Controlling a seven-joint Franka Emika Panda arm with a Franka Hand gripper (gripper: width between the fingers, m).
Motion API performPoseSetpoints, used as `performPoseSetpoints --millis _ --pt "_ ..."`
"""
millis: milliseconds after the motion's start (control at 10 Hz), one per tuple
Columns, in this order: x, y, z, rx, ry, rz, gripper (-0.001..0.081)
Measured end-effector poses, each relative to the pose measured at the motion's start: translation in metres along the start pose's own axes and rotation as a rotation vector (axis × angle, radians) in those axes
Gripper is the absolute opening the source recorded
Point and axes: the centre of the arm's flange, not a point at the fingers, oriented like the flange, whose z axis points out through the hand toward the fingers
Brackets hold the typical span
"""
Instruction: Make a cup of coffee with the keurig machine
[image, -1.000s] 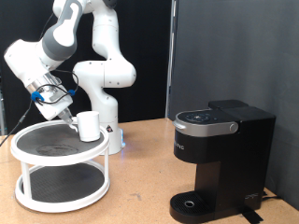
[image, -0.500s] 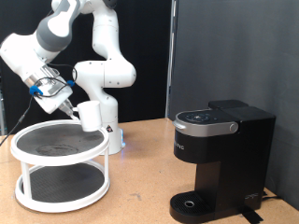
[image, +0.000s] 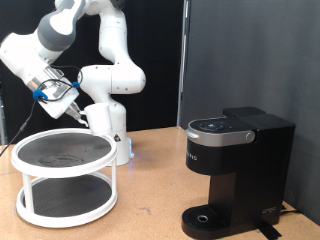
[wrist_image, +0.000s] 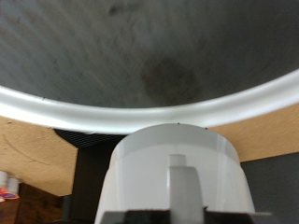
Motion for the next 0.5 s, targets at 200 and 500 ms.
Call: performPoseSetpoints --millis 200,500 --pt "-0.023 0.007 0.02 0.027 -0.019 0.05 0.0001" --pt "-0.061 0.018 0.047 0.107 -0.049 0.097 0.0001"
